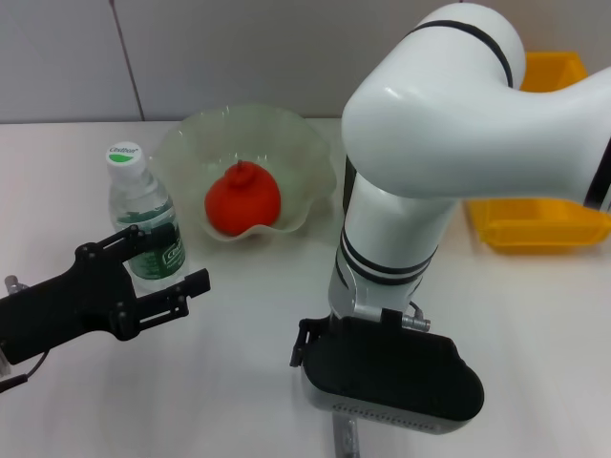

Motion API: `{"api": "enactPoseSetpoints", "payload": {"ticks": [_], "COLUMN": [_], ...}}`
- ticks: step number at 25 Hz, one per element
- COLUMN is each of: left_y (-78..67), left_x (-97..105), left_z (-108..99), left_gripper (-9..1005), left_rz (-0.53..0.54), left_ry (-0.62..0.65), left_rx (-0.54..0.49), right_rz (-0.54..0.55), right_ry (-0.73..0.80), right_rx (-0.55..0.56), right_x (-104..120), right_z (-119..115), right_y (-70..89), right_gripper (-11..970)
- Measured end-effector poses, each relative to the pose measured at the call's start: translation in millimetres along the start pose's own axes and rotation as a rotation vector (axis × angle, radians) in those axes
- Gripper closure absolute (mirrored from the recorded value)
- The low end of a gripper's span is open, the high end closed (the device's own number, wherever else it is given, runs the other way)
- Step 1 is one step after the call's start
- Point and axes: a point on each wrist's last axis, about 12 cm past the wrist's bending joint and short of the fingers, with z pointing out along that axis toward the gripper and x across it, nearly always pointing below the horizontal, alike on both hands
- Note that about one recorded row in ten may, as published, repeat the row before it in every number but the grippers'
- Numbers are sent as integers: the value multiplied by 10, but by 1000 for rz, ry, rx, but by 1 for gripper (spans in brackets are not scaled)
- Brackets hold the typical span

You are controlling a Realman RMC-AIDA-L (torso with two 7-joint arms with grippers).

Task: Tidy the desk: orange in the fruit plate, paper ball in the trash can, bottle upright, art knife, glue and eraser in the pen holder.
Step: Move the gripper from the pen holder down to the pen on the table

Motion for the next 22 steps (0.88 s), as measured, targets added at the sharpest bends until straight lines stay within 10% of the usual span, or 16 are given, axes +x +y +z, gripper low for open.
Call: {"api": "enactPoseSetpoints", "payload": {"ticks": [22], "left_y": [2], "left_x": [71], "left_z": [-232], "left_gripper": [191], "left_rz": [-18], "left_ry": [47], "left_rx": [-24], "right_rz": [-26], "right_ry": [-2], "right_rx": [-29], "right_x": [-62], "right_z": [119], "right_y": [81], "right_gripper": [398]}}
